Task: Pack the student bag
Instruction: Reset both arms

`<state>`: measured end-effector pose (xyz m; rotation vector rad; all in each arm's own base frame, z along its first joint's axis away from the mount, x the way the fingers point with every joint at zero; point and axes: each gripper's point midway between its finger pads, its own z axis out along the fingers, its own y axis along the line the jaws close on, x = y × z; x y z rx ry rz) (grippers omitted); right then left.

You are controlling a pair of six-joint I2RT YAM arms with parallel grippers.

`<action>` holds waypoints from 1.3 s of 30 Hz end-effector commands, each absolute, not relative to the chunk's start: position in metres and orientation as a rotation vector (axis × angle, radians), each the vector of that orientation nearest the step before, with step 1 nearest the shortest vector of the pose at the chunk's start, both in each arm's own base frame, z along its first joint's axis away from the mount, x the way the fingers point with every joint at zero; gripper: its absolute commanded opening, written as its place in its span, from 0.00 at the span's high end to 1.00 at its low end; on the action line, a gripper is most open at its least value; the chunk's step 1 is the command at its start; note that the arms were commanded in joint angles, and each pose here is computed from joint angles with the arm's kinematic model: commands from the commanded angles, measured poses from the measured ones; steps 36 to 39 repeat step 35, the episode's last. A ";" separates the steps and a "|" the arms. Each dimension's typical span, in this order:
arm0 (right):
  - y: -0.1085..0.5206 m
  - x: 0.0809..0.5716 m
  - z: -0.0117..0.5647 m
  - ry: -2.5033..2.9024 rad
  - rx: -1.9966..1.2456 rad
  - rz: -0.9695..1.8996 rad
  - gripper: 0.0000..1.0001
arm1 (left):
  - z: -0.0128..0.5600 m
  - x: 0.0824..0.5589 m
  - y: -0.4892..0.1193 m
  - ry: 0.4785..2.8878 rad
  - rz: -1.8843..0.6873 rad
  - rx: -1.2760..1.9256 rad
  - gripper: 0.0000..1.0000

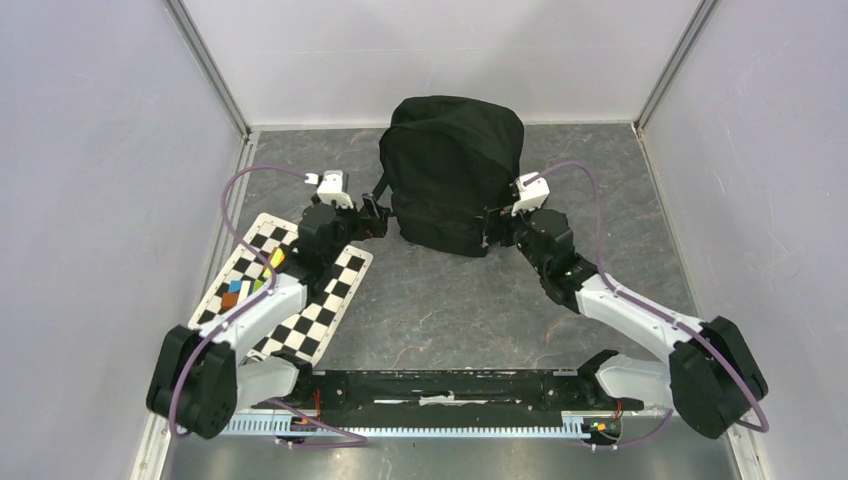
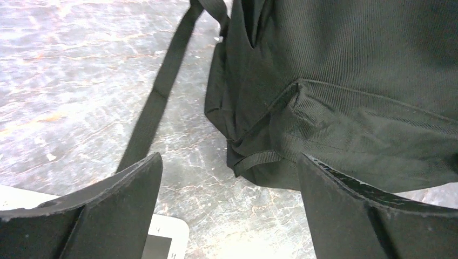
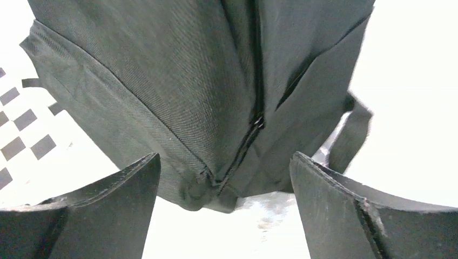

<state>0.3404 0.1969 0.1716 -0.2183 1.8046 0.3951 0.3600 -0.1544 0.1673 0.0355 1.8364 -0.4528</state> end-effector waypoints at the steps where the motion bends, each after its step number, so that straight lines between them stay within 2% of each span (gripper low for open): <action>1: 0.193 0.340 0.233 1.634 -0.432 0.305 0.02 | 0.208 0.347 -0.133 1.818 -0.444 -0.104 0.00; 6: 0.154 0.329 0.233 1.690 -0.496 0.175 0.02 | 0.213 0.319 -0.114 1.931 -0.466 -0.190 0.00; 11: 0.062 0.320 0.236 1.769 -0.204 -0.013 0.02 | 0.226 0.300 -0.071 2.018 -0.339 -0.288 0.00; 15: 0.015 0.302 0.265 1.700 -0.035 -0.109 0.02 | 0.262 0.281 -0.037 1.937 -0.168 -0.300 0.00; 21: -0.009 0.274 0.289 1.480 0.074 -0.158 0.02 | 0.297 0.257 -0.005 1.761 -0.010 -0.249 0.00; 39: -0.024 0.258 0.289 1.401 0.099 -0.237 0.02 | 0.276 0.250 0.005 1.745 0.028 -0.300 0.00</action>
